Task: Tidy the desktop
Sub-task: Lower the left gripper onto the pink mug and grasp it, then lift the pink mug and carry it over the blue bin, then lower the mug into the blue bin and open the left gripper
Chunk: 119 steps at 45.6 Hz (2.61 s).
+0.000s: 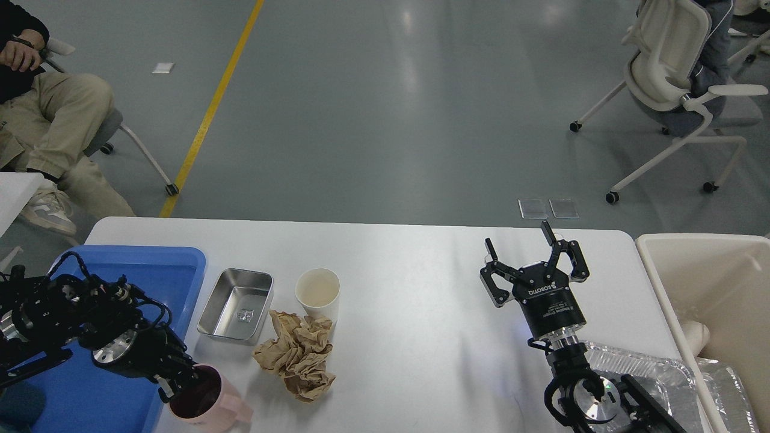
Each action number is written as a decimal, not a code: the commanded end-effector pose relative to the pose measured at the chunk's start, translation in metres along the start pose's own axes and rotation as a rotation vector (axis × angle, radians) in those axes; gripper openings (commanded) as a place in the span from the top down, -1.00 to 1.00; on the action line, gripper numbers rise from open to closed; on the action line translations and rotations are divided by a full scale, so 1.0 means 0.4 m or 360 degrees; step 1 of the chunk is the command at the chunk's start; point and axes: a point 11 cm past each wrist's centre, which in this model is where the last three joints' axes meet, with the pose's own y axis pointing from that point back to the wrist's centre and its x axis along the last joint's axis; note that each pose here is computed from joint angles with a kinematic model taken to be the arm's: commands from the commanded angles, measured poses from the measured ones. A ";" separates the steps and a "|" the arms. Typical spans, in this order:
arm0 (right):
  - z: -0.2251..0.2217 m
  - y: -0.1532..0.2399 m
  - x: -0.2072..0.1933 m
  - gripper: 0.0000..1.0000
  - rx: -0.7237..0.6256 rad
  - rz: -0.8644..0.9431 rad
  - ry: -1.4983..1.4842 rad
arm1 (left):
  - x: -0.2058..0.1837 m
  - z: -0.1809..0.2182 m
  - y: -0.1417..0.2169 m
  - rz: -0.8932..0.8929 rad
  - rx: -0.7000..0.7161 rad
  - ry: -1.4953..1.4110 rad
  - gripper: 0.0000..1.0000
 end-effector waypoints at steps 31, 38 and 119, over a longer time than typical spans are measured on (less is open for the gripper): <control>0.009 -0.010 0.000 -1.00 -0.0010 -0.0003 -0.0006 | 0.030 0.047 0.106 0.0193 -0.0081 -0.0006 0.99; 0.014 -0.010 0.000 -1.00 -0.0006 -0.0002 -0.0015 | 0.020 0.042 0.193 0.0224 -0.0010 -0.0024 0.98; 0.047 -0.017 -0.006 -1.00 -0.0014 -0.0022 -0.0060 | -0.376 -0.173 0.285 0.0138 0.0514 0.0152 0.96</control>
